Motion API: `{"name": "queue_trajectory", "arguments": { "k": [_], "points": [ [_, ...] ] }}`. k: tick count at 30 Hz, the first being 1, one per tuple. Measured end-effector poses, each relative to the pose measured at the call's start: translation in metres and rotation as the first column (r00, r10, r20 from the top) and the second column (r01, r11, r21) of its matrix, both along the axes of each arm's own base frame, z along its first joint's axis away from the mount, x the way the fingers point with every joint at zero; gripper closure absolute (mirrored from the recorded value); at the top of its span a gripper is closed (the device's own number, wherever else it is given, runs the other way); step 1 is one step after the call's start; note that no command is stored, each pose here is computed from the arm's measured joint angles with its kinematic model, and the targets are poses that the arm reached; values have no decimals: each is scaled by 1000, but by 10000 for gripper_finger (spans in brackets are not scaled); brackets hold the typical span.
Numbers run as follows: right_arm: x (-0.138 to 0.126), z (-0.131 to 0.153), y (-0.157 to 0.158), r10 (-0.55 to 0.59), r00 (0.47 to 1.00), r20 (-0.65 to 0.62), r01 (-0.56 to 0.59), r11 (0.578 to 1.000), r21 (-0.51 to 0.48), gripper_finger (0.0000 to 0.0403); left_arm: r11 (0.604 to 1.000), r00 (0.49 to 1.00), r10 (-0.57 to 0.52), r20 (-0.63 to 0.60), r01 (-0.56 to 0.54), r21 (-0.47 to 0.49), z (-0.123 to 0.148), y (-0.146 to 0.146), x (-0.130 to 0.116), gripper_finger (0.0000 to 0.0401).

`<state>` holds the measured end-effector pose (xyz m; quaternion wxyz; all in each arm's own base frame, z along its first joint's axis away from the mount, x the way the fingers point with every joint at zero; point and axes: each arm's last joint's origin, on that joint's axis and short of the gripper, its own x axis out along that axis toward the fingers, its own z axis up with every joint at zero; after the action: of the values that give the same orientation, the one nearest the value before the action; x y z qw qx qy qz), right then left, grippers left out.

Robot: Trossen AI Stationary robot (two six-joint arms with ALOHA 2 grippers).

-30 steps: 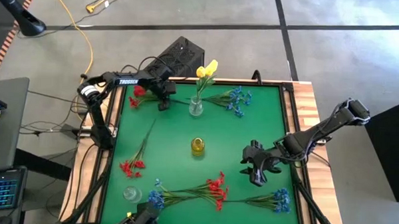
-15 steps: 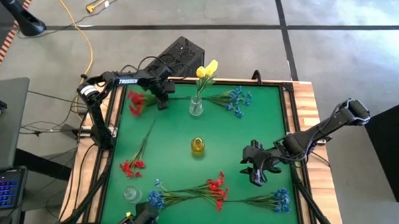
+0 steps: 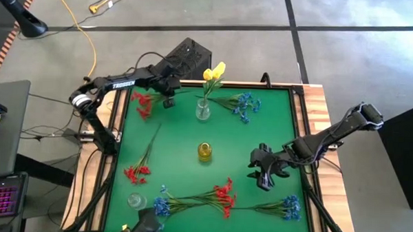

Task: Sort flowers into vase by color
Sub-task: Put the top red flowers into the yellow vase

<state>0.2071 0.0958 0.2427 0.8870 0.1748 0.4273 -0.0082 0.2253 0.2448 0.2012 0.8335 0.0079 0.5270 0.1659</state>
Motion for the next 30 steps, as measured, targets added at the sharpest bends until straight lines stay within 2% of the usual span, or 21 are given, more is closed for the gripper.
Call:
{"name": "queue_trajectory", "arguments": {
  "k": [12, 17, 21, 25, 30],
  "points": [
    [0, 0, -1, -4, 1000, 0, 4, 1000, 0, 180, 992, 983, -77, 169, 59, 109, 65, -38, -4, 401],
    [0, 0, -1, -3, 1000, 0, 3, 1000, -1, 180, 968, 975, -83, 204, 30, 250, 103, -66, -17, 401],
    [1, 0, -2, -5, 1000, 1, 5, 1000, -4, 180, 944, 947, -104, 304, -2, 330, 135, -89, -33, 401],
    [4, 1, -6, -15, 1000, 17, 15, 1000, -10, 180, 951, 888, -171, 426, 35, 308, 155, -110, -46, 401],
    [8, 2, -13, -49, 998, 37, 49, 999, -8, 180, 957, 825, -248, 507, 128, 259, 166, -129, -56, 401]
  ]
}}
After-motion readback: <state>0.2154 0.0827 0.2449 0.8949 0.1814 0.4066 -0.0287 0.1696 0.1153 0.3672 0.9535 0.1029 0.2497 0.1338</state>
